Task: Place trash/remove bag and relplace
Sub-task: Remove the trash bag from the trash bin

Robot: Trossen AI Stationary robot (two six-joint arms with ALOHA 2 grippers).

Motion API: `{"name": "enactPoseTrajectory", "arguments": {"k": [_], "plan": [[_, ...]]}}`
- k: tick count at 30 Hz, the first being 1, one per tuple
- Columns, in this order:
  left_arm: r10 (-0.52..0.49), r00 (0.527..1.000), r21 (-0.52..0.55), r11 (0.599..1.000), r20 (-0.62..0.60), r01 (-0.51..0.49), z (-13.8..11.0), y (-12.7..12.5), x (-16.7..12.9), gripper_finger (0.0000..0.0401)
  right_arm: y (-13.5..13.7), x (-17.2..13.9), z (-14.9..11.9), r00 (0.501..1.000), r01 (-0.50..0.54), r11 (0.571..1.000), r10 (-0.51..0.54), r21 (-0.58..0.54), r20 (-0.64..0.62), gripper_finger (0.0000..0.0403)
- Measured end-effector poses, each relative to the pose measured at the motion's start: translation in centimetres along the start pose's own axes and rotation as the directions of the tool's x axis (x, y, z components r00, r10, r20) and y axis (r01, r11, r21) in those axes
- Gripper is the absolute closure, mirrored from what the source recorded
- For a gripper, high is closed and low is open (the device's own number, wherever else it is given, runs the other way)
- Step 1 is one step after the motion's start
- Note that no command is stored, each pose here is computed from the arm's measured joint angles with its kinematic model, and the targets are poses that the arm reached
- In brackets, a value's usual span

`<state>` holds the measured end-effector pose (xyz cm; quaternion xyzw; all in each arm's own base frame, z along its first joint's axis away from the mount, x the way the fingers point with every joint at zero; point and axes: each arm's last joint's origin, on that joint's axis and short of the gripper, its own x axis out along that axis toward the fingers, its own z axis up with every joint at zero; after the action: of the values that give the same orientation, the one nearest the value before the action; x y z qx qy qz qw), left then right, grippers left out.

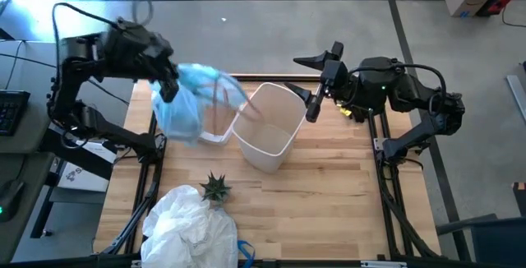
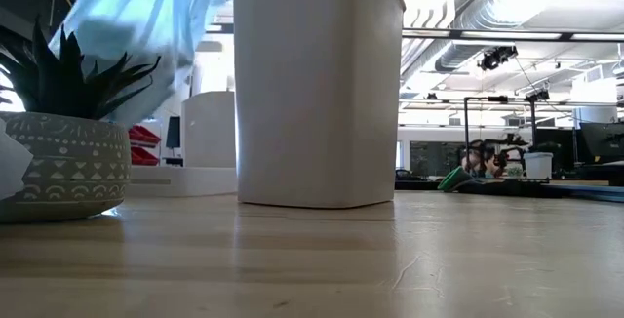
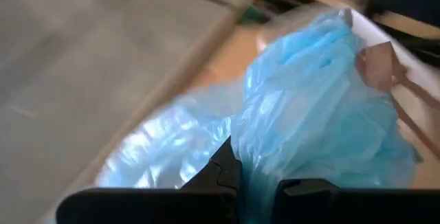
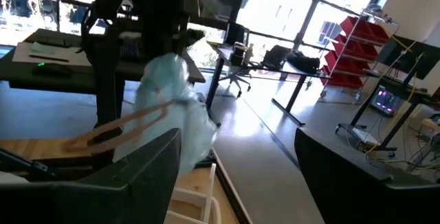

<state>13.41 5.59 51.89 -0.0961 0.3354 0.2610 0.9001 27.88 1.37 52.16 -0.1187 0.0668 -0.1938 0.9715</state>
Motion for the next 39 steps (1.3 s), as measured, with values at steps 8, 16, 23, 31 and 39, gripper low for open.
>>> {"name": "enactPoseTrajectory", "arguments": {"k": [8,16,23,31,39], "plan": [[-0.092,0.947,-0.164,0.986,-0.309,0.042,-4.1,-1.2,5.7,0.0400,0.0,0.0,0.0,1.000,-0.001,1.000,0.001,0.004,-0.004,0.0133],[-0.022,0.867,-0.150,0.987,-0.497,-0.061,-8.0,-1.3,9.6,0.0350,0.0,0.0,-0.2,1.000,-0.004,1.000,0.004,-0.006,-0.020,0.0133],[0.051,0.907,-0.069,0.994,-0.417,-0.087,-7.7,-1.6,8.6,0.0245,0.1,0.0,-0.3,1.000,-0.006,1.000,0.006,-0.012,-0.030,0.0133],[-0.009,0.983,-0.048,0.999,-0.184,0.000,-6.6,-1.7,4.8,0.0169,0.3,-0.1,-1.1,0.993,-0.048,0.999,0.048,0.002,-0.104,0.0133],[-0.019,0.999,-0.033,0.999,0.028,0.020,-6.9,-1.3,1.4,0.0165,1.6,0.6,-3.1,0.966,-0.131,0.991,0.134,0.025,-0.221,0.0133]]}}
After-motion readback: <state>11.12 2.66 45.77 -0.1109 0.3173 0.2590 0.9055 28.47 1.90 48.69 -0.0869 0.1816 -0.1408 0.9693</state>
